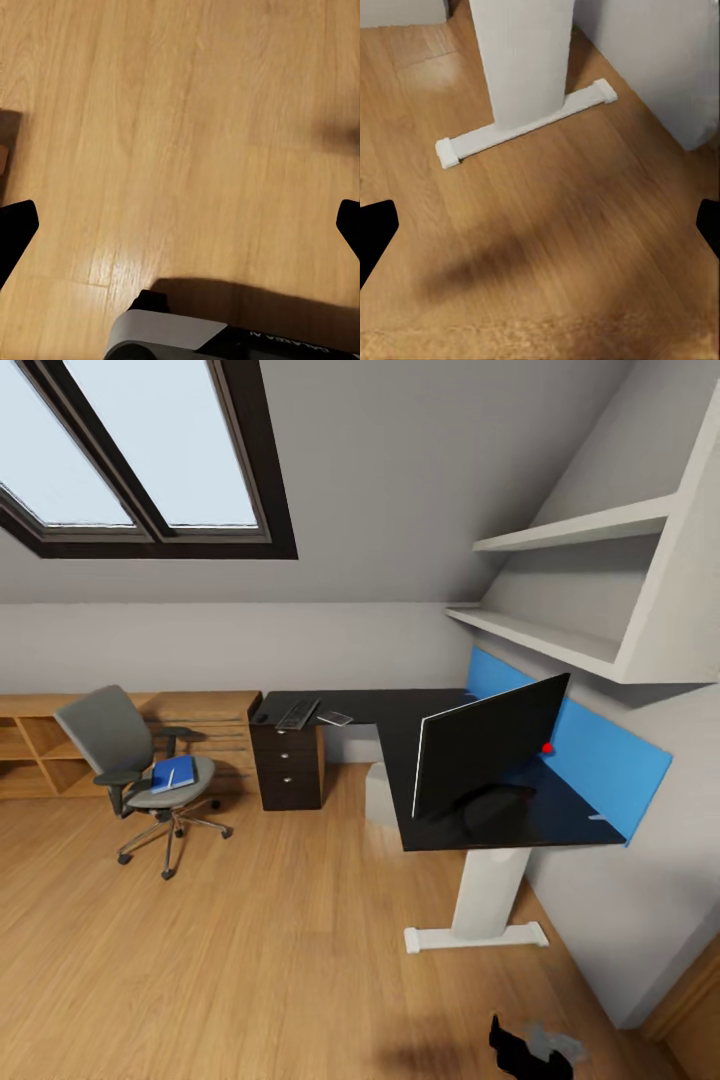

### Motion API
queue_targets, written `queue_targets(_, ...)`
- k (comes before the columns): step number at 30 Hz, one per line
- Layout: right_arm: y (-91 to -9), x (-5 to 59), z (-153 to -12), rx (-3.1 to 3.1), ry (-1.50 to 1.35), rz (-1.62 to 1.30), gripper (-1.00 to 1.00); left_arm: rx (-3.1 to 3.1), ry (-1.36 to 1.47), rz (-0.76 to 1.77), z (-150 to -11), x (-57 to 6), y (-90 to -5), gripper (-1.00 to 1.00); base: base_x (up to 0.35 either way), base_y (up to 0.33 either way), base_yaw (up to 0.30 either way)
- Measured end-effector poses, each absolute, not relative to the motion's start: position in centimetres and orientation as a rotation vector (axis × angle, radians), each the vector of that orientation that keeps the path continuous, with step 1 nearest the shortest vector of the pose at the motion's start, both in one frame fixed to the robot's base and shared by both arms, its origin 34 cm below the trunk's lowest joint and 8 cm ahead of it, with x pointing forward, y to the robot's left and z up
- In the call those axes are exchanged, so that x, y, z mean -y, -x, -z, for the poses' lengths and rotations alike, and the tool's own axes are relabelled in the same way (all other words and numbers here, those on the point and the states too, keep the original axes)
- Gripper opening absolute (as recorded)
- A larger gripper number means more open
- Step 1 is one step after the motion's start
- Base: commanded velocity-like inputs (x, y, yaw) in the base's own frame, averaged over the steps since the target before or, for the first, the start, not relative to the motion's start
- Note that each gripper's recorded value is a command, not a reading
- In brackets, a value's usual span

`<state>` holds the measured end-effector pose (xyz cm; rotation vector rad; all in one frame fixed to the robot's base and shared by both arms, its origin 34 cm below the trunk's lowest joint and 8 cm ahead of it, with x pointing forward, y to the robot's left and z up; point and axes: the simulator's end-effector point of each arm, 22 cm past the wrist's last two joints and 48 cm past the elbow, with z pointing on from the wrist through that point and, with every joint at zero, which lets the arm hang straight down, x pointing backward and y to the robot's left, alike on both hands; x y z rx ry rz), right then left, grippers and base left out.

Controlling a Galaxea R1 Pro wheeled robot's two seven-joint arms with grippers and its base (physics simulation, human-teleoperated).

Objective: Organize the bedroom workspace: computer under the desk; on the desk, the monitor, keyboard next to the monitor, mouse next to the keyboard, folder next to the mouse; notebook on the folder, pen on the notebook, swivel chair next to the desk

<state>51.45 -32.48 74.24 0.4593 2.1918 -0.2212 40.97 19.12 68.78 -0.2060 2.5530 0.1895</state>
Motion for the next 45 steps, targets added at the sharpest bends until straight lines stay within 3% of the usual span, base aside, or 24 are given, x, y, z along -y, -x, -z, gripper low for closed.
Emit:
queue_targets(2, -59.5, 32.7, -80.8, -2.087, -0.452, 0.138, 1.00, -2.552, 0.207, -0.189, -68.8, -19.1, -41.0, 1.00, 0.003, 0.000, 0.000)
queue_targets(13, -69.7, 36.5, -98.0, -1.967, -0.567, 0.113, 1.00, -2.552, 0.208, -0.191, -68.8, -19.3, -40.9, 1.00, 0.139, 0.000, 0.000)
queue_targets(26, -71.7, 31.0, -98.9, -1.956, -0.419, -0.083, 1.00, -2.553, 0.198, -0.185, -68.8, -18.9, -41.0, 1.00, 0.234, 0.000, 0.000)
queue_targets(45, -71.5, 30.2, -98.5, -1.962, -0.403, -0.107, 1.00, -2.557, 0.199, -0.186, -68.8, -18.9, -40.9, 1.00, 0.303, 0.030, 0.000)
